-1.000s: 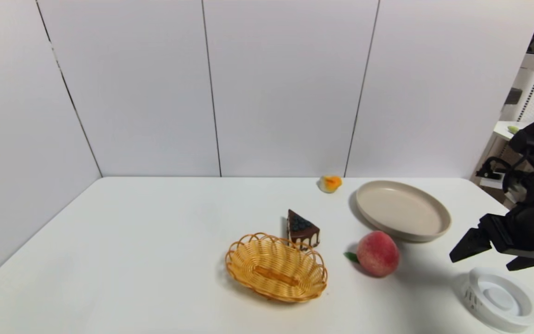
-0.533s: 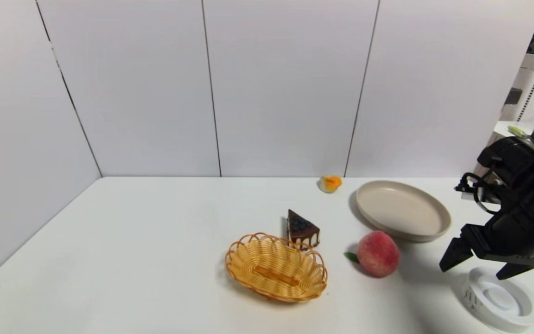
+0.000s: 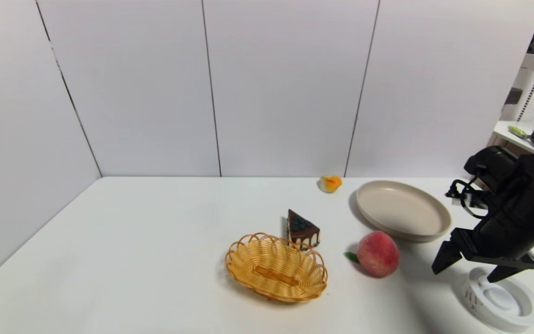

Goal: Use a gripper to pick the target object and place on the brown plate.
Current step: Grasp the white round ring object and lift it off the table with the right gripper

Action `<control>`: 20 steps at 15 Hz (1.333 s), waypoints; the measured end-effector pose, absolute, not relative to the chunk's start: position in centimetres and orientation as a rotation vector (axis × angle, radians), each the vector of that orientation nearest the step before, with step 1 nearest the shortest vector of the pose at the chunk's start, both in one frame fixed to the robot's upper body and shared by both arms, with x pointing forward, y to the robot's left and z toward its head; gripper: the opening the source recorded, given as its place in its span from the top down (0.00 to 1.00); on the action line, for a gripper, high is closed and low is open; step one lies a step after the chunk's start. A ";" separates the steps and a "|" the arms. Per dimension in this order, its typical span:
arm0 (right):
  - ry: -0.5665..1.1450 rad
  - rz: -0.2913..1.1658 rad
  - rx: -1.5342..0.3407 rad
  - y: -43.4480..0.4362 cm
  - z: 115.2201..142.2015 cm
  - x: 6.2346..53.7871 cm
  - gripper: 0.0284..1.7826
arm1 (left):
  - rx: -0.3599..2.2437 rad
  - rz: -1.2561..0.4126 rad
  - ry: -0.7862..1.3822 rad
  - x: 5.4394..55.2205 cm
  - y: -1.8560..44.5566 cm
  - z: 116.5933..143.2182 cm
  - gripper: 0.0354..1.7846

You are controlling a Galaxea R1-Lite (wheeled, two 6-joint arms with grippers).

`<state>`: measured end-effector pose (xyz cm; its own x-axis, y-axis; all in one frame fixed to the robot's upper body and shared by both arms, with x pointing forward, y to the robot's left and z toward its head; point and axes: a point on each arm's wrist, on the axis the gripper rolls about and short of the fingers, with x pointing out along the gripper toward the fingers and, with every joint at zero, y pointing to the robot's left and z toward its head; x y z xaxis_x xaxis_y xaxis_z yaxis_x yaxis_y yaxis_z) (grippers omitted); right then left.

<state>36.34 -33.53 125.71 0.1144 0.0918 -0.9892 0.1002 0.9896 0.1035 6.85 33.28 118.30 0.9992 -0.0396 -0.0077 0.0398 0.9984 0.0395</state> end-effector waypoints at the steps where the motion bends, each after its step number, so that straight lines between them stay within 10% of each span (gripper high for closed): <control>1: 1.466 -0.007 0.158 -33.5 125.5 36.4 0.05 | 0.040 -0.040 0.007 6.9 33.3 118.3 0.06; 17: 1.503 0.038 0.126 -32.2 124.8 35.8 0.05 | 0.039 -0.040 0.007 6.9 33.3 118.3 0.06; 20: 1.492 0.036 0.122 -32.1 124.7 35.9 0.34 | 0.040 -0.040 0.007 6.9 33.3 118.3 0.06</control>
<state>35.87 -32.13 124.68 0.0798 0.0994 -0.9918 0.0509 0.9933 0.1037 6.85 33.28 118.30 0.9992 -0.0396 -0.0077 0.0398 0.9984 0.0395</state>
